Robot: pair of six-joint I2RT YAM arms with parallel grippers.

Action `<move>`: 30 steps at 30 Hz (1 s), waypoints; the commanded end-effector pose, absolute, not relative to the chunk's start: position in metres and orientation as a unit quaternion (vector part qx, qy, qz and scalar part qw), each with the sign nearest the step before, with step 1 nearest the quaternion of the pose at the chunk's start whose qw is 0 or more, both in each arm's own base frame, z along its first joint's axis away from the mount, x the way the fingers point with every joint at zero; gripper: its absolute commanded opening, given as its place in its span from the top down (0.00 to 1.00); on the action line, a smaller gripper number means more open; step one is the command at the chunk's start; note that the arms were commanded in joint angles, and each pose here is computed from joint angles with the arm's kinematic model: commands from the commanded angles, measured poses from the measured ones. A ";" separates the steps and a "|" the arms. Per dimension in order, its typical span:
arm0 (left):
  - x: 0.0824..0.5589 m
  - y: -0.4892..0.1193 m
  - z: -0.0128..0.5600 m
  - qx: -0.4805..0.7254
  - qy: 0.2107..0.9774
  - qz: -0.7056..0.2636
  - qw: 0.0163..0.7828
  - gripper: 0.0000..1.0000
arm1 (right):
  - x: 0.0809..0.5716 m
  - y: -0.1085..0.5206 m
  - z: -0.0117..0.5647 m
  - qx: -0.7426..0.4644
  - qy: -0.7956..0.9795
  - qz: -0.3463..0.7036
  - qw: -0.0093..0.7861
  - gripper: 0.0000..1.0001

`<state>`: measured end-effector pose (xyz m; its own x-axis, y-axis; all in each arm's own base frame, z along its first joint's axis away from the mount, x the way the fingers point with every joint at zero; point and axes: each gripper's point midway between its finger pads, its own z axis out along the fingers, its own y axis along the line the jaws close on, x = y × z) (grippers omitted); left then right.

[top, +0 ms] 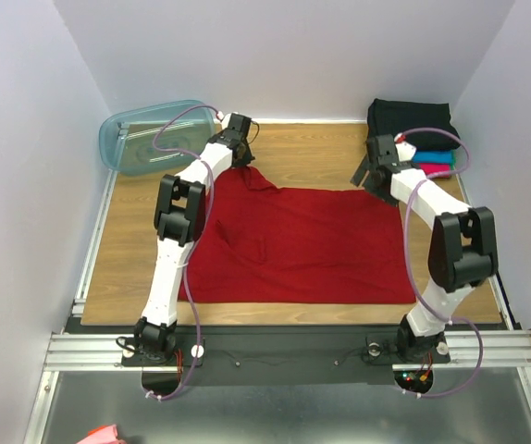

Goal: Fold and stack the t-shirts
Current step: Fold the tshirt

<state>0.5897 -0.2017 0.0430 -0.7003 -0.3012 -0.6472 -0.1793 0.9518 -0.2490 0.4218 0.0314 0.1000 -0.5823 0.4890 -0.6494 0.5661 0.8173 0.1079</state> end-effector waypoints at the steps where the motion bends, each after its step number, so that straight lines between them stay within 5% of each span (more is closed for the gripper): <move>1: 0.587 -0.196 0.120 -0.127 0.893 -0.100 0.421 1.00 | 0.456 0.023 0.117 0.312 0.862 -0.084 0.390 0.00; 12: 0.566 -0.182 0.121 -0.114 0.896 -0.078 0.422 1.00 | 0.498 -0.003 0.101 0.308 0.851 -0.155 0.395 0.09; 30: 0.520 -0.175 0.124 -0.141 0.897 -0.097 0.407 1.00 | 0.493 -0.019 0.043 0.334 0.862 -0.167 0.344 0.26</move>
